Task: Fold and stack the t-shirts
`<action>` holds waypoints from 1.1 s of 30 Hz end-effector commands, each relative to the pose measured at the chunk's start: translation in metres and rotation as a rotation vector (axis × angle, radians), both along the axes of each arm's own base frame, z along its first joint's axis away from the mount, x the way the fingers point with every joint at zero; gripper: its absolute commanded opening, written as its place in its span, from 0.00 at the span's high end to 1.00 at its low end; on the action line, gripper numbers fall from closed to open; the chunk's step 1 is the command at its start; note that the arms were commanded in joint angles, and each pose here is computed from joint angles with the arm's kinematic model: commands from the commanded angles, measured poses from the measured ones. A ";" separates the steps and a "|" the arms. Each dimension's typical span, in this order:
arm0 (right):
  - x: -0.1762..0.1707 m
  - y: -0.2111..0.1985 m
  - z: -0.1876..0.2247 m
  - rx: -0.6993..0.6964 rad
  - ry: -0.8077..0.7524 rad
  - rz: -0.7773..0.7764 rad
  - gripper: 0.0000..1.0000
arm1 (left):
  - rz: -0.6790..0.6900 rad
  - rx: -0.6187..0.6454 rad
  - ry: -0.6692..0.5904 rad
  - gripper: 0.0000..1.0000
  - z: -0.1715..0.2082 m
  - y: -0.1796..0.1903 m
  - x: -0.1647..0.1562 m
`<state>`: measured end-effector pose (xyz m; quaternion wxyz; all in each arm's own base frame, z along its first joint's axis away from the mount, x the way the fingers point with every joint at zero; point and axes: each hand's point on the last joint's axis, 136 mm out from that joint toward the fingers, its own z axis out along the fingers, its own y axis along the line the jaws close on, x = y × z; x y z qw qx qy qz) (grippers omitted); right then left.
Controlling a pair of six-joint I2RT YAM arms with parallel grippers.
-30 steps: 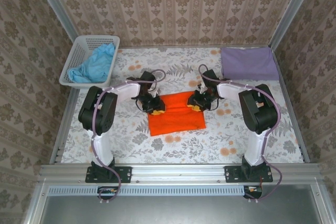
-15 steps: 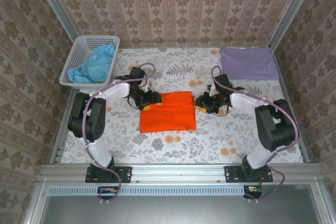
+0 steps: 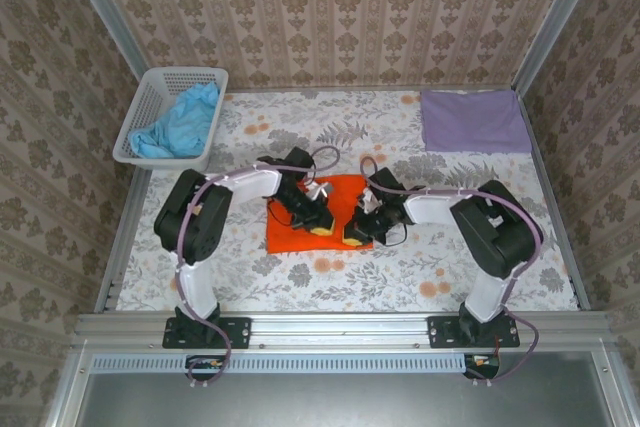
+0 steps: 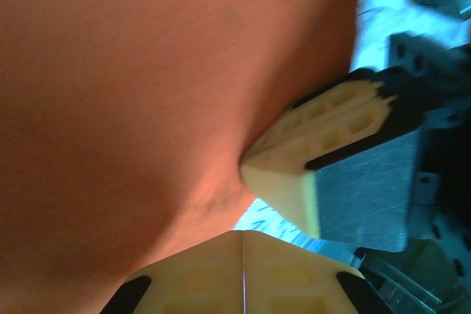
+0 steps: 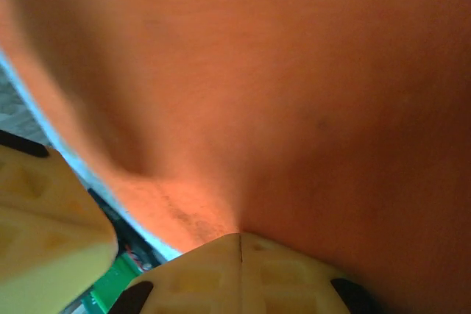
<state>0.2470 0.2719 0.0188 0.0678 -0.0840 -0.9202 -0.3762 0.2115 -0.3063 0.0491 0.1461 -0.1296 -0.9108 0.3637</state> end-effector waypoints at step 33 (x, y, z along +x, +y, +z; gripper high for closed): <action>0.051 -0.097 0.063 -0.296 -0.442 -0.143 0.19 | 0.558 0.517 -0.569 0.00 0.099 0.170 0.099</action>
